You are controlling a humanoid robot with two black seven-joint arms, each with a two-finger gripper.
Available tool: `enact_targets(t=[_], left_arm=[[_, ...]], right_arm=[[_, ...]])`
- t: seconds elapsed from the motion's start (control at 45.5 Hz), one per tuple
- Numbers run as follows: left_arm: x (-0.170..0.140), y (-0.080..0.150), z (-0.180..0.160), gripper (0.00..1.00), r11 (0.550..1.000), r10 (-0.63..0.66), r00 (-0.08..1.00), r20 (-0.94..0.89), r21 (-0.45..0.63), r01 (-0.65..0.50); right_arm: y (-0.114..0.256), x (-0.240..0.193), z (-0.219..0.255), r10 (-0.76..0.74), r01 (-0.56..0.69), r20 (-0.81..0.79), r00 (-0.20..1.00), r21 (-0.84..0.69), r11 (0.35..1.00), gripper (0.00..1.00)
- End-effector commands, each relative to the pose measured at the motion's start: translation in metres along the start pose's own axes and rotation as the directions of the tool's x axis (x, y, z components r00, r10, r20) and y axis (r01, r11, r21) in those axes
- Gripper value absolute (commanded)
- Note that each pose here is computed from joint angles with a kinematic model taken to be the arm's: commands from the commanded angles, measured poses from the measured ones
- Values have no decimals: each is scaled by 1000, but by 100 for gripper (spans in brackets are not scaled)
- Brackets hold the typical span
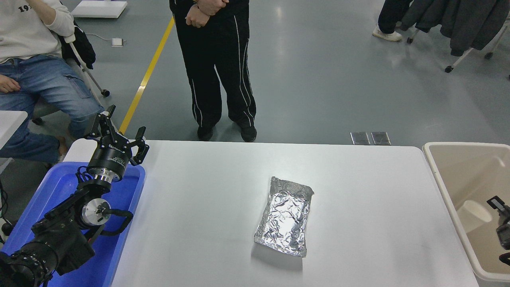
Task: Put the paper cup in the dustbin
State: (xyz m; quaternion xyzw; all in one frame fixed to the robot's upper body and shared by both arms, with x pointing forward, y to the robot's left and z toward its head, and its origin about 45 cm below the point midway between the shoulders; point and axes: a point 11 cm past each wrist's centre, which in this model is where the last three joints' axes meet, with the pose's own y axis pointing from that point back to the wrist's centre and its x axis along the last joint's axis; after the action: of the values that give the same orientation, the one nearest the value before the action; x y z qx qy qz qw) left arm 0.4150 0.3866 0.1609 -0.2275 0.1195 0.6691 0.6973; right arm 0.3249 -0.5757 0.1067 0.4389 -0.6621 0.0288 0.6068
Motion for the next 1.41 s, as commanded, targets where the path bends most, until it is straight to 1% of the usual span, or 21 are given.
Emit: enact_targets(t=[0.0, 0.11, 0.264, 0.308, 0.396, 0.484, 0.615, 0.725, 0.857, 0.945, 0.989, 1.055, 1.143, 1.209, 1.297, 1.385], left_arm=[[0, 0, 0, 100, 1000, 0, 1000, 0, 0, 0], [0, 0, 0, 100, 1000, 1, 1000, 1, 0, -1], [0, 1, 0, 100, 1000, 1, 1000, 0, 1, -1], [0, 0, 0, 100, 1000, 0, 1000, 0, 0, 0], [0, 0, 0, 100, 1000, 0, 1000, 0, 0, 0], [0, 0, 0, 100, 1000, 0, 1000, 0, 0, 0], [0, 0, 0, 100, 1000, 1, 1000, 1, 0, -1], [0, 0, 0, 100, 1000, 1, 1000, 1, 0, -1], [0, 0, 0, 100, 1000, 0, 1000, 0, 0, 0], [0, 0, 0, 100, 1000, 0, 1000, 0, 0, 0], [0, 0, 0, 100, 1000, 1, 1000, 1, 0, -1], [0, 0, 0, 100, 1000, 1, 1000, 1, 0, -1], [0, 0, 0, 100, 1000, 1, 1000, 1, 0, -1], [0, 0, 0, 100, 1000, 0, 1000, 0, 0, 0], [0, 0, 0, 100, 1000, 0, 1000, 0, 0, 0], [0, 0, 0, 100, 1000, 1, 1000, 1, 0, -1]], right_arm=[[-3, 35, -18, 61, -66, 167, 984, 24, 998, 99], [-3, 71, -44, 63, -93, 296, 953, 86, 992, 99], [11, 129, -93, 0, -137, 501, 865, 238, 961, 99], [23, 150, -118, -56, -161, 578, 814, 318, 934, 99], [41, 172, -143, -134, -192, 646, 752, 409, 892, 99], [61, 185, -173, -224, -220, 688, 691, 496, 840, 99], [85, 198, -204, -352, -257, 714, 605, 594, 762, 99], [101, 191, -215, -457, -262, 693, 558, 669, 695, 99], [128, 175, -225, -587, -325, 646, 488, 759, 565, 99], [138, 154, -224, -652, -350, 629, 422, 777, 523, 99], [141, 140, -223, -684, -351, 623, 379, 781, 517, 99], [143, 118, -217, -712, -348, 624, 321, 777, 525, 99], [148, 95, -213, -739, -348, 616, 275, 780, 520, 99], [150, 76, -209, -752, -347, 606, 258, 785, 513, 99], [148, 55, -205, -744, -348, 613, 267, 781, 518, 99], [141, 32, -194, -731, -315, 630, 261, 772, 553, 99]])
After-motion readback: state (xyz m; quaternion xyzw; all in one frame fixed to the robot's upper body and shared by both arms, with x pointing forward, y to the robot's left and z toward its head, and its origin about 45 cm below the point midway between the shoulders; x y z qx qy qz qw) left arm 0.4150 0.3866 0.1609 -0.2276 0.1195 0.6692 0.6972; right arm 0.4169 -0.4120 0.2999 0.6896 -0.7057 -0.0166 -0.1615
